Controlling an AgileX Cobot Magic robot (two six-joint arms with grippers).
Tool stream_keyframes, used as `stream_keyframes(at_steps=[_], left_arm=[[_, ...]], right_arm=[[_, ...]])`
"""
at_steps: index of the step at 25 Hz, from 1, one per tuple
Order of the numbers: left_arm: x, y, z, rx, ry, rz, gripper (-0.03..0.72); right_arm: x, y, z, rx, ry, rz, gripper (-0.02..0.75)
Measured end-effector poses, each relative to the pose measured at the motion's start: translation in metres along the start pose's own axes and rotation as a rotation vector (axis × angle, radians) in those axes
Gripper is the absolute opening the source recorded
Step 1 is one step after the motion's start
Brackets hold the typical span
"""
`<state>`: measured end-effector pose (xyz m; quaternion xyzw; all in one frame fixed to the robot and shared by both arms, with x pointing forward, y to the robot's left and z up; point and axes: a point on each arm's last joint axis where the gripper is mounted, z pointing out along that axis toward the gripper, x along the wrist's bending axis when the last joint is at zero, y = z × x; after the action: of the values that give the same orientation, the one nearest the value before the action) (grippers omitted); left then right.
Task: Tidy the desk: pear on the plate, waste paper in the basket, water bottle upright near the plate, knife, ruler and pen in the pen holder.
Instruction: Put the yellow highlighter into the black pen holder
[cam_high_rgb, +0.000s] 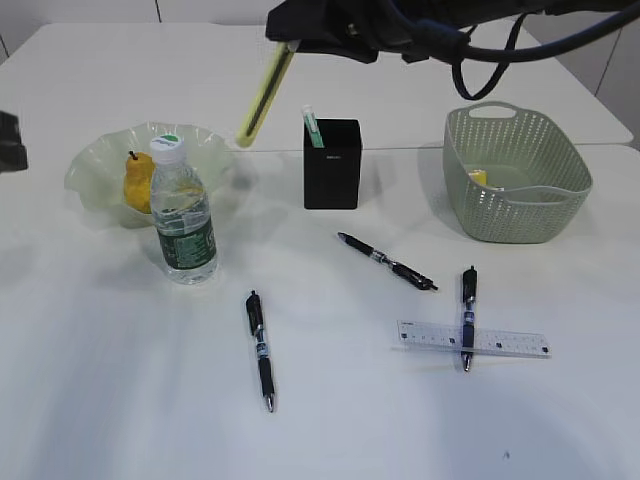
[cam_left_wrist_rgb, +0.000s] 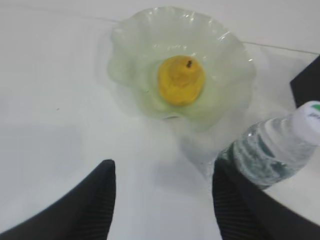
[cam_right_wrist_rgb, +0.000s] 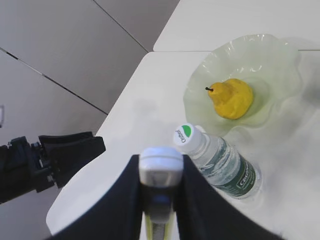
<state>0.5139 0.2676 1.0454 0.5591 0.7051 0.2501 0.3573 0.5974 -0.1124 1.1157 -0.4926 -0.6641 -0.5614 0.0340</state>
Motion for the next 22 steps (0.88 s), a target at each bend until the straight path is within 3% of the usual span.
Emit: stream_keyframes(at_steps=[4, 9, 15, 22], left_arm=[[0.021, -0.015, 0.002, 0.097, 0.095, -0.024, 0.414], [0.030, -0.026, -0.002, 0.219, 0.187, 0.044, 0.392], [0.033, -0.032, -0.005, 0.293, 0.203, 0.125, 0.384], [0.031, -0.044, -0.008, 0.438, 0.151, 0.208, 0.384]], right_arm=[[-0.009, 0.006, -0.004, -0.036, -0.035, 0.004, 0.132], [-0.028, 0.017, -0.015, -0.096, -0.097, 0.022, 0.132], [-0.044, 0.026, -0.026, -0.155, -0.158, 0.018, 0.132], [-0.052, 0.032, -0.028, -0.217, -0.234, -0.039, 0.132]])
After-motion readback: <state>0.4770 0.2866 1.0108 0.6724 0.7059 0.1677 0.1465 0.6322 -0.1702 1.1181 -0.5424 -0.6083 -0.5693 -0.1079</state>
